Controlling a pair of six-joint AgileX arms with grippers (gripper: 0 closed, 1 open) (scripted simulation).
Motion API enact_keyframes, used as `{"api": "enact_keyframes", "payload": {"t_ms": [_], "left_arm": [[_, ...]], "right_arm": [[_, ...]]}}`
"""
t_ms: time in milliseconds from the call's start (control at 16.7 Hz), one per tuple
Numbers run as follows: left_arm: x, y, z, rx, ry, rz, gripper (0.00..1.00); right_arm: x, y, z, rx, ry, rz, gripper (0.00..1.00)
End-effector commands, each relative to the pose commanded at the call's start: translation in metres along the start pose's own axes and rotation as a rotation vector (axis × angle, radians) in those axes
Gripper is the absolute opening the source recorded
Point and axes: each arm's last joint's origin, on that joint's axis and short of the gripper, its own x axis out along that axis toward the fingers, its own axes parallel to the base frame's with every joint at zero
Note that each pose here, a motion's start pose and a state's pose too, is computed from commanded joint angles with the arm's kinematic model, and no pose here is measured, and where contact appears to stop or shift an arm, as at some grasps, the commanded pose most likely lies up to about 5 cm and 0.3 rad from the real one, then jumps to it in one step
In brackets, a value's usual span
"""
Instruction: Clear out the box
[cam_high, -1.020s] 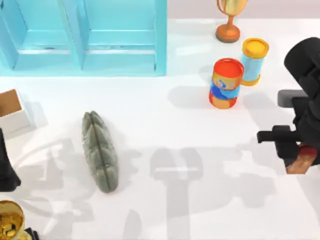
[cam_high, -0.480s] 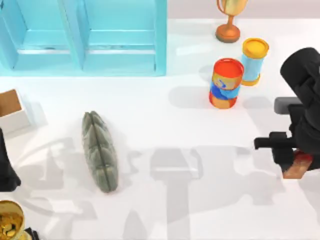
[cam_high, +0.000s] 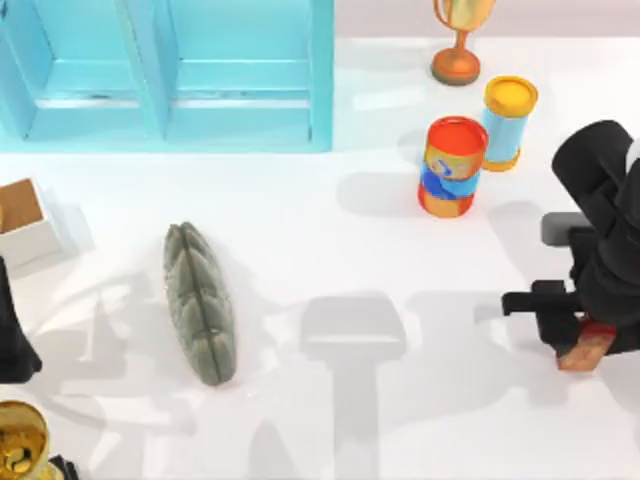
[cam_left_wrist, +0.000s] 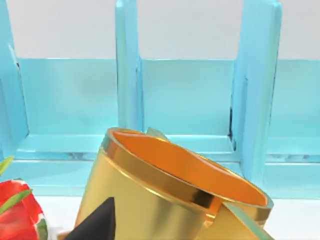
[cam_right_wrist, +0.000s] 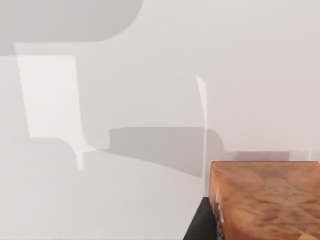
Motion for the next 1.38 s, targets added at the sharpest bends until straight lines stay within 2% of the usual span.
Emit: {"api": "enact_keyframes", "payload": {"t_ms": [120, 900, 1380], "left_arm": [[0.0000, 0.0000, 0.0000, 0.000, 0.000, 0.000, 1.00], [0.0000, 0.0000, 0.0000, 0.000, 0.000, 0.000, 1.00], [0.0000, 0.0000, 0.0000, 0.000, 0.000, 0.000, 1.00]], "right_arm": [[0.0000, 0.0000, 0.0000, 0.000, 0.000, 0.000, 0.00], [0.0000, 0.0000, 0.0000, 0.000, 0.000, 0.000, 0.98], [0.0000, 0.0000, 0.0000, 0.000, 0.000, 0.000, 1.00]]}}
